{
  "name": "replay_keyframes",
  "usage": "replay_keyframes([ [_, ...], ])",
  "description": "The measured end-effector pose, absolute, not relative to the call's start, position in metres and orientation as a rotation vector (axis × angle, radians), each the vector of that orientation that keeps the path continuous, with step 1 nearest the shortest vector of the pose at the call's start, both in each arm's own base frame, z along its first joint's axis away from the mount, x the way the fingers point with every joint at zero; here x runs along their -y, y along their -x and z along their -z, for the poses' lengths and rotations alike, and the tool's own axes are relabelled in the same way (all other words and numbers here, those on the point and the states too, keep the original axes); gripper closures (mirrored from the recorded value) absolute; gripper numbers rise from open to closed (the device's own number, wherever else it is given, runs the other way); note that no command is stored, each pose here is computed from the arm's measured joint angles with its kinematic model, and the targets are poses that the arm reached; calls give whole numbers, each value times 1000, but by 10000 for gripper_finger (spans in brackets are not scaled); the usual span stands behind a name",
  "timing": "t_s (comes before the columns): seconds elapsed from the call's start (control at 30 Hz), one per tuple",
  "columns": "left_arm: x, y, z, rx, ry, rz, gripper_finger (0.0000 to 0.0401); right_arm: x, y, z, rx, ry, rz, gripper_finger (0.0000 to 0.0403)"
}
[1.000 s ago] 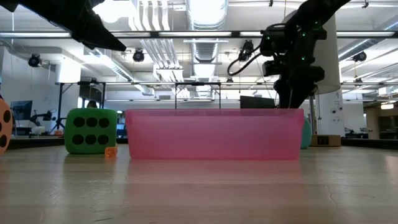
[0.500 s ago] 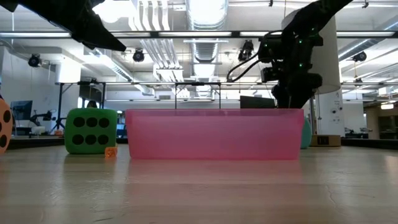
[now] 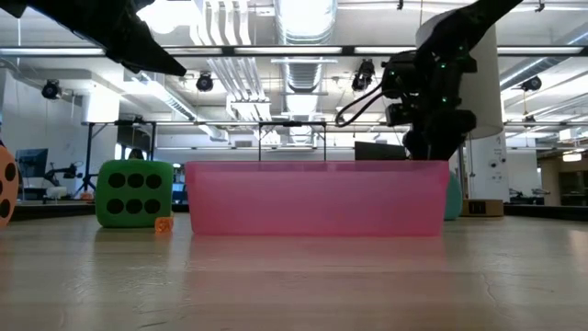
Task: Pick & Place Dice
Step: Put the large blue die into the pink bin
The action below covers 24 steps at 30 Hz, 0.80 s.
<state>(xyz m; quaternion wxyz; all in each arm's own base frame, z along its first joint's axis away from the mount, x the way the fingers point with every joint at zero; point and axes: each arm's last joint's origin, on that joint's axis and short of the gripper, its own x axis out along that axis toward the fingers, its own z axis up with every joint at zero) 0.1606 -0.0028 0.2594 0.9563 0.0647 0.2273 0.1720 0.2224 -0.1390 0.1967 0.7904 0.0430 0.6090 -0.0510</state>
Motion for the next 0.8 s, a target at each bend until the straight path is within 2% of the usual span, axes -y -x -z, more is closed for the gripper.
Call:
replay_keyframes([
  [0.8, 3, -161, -259, -461, -131, -349, 393, 132, -218, -178, -1310, -99, 89, 3],
])
